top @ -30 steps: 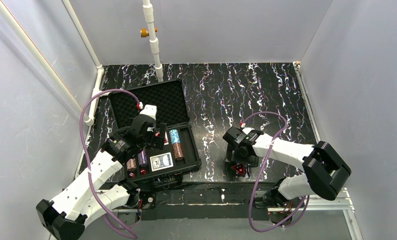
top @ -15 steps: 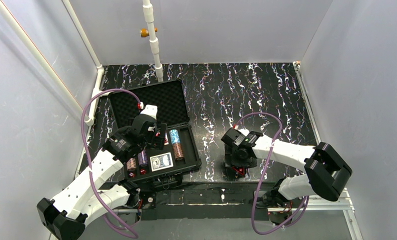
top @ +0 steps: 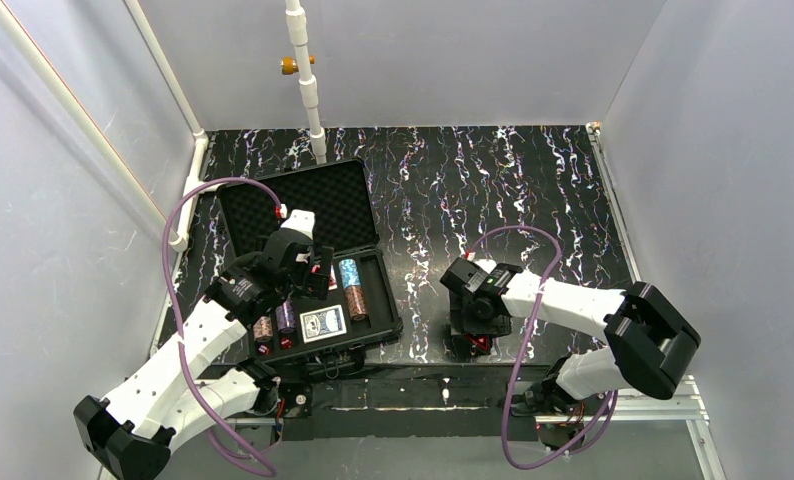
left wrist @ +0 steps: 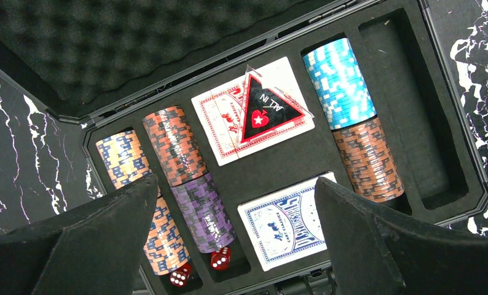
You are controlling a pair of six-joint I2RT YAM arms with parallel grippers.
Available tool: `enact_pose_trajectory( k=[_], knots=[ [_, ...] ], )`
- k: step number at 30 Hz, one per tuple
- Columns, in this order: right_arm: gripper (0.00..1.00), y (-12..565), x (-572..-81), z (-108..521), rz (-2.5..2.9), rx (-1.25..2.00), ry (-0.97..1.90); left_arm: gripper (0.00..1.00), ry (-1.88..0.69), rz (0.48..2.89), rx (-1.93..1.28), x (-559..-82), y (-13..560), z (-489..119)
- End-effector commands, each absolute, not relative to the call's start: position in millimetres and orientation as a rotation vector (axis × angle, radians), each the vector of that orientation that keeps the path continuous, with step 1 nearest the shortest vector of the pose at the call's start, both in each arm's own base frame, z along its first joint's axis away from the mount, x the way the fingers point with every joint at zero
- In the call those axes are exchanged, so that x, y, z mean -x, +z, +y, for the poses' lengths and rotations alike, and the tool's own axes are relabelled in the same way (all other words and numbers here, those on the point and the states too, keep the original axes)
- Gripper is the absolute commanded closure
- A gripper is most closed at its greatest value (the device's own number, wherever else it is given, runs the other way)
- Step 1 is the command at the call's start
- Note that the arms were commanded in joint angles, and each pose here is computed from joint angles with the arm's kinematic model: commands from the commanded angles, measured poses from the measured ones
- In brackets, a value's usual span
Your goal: Pack up texas hold em set
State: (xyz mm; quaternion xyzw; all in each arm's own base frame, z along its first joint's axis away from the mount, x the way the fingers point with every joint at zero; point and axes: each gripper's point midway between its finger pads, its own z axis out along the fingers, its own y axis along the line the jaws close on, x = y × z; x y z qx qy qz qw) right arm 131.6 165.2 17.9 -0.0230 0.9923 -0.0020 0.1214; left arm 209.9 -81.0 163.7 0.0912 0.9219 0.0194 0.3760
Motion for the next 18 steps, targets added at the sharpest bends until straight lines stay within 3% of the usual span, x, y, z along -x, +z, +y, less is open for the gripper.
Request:
enact_pose_trajectory(
  k=[1, 12, 18],
  knots=[
    [0.21, 10.8, -129.5, 155.9, 2.908, 0.057, -0.093, 0.02, 0.073, 2.34, -0.226, -211.3, 173.7, -77.5],
    [0.29, 9.3, -131.2, 151.6, 2.9, 0.057, -0.133, 0.02, 0.071, 2.341, -0.23, -210.9, 173.7, -77.8],
    [0.39, 9.5, -132.0, 153.9, 2.902, 0.074, -0.127, 0.02, 0.07, 2.343, -0.231, -210.7, 173.3, -78.1]
  ],
)
